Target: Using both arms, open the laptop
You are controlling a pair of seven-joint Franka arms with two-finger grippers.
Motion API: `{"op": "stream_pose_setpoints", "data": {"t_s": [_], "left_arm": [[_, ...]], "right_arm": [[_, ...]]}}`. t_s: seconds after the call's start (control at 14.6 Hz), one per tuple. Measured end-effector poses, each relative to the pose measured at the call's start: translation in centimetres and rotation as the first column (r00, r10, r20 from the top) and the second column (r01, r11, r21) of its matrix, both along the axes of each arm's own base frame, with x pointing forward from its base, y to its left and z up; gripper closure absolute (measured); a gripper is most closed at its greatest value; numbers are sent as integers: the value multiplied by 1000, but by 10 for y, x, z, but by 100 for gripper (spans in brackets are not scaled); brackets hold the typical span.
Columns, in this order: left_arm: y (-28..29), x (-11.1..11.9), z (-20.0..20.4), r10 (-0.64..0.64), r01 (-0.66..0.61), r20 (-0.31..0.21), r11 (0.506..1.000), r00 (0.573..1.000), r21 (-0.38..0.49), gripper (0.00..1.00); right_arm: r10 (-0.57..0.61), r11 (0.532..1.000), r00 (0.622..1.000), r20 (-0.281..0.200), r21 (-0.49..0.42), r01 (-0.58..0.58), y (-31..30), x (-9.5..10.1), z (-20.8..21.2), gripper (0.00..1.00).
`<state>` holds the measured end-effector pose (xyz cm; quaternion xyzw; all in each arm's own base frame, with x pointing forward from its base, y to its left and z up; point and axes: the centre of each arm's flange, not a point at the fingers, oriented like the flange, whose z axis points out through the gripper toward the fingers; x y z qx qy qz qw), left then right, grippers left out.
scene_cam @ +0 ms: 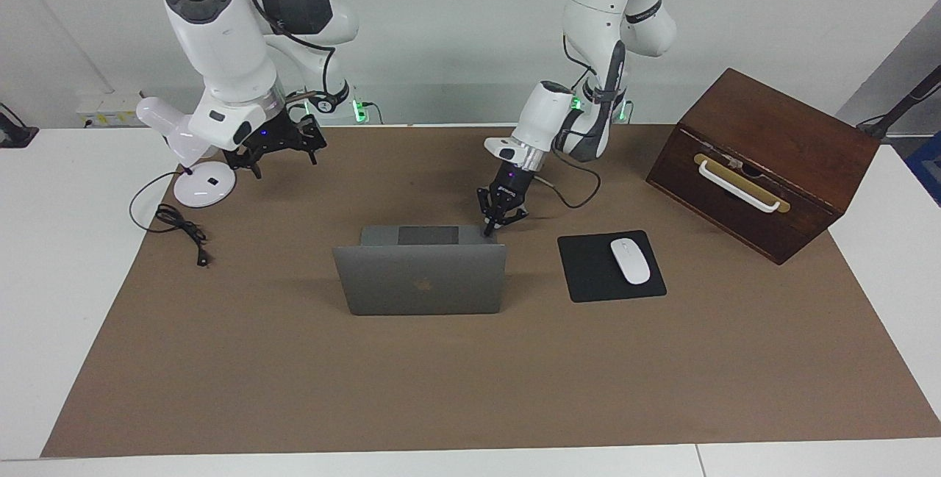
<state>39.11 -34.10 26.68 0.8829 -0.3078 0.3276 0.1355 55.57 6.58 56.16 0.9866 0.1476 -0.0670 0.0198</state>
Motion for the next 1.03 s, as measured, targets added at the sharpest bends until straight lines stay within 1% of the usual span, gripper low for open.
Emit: {"op": "stream_pose_setpoints", "data": {"t_s": [0.41,0.62,0.76,0.89,1.03], "left_arm": [[0,0,0,17,-17,-9,1000,1000,-12,99],[0,0,0,31,-32,-18,999,999,-21,99],[0,1,0,46,-46,-25,998,999,-30,99],[1,4,2,68,-69,-40,997,997,-35,99],[-4,13,13,92,-94,-72,995,993,-21,99]], "right_arm": [[-34,999,999,3,8,34,-13,2,-1,0],[-150,986,989,5,67,150,-24,4,1,0],[-213,975,977,17,75,211,-28,6,7,0],[-230,971,973,32,78,227,-28,7,14,0],[-234,970,972,39,80,230,-28,8,16,0]]}}
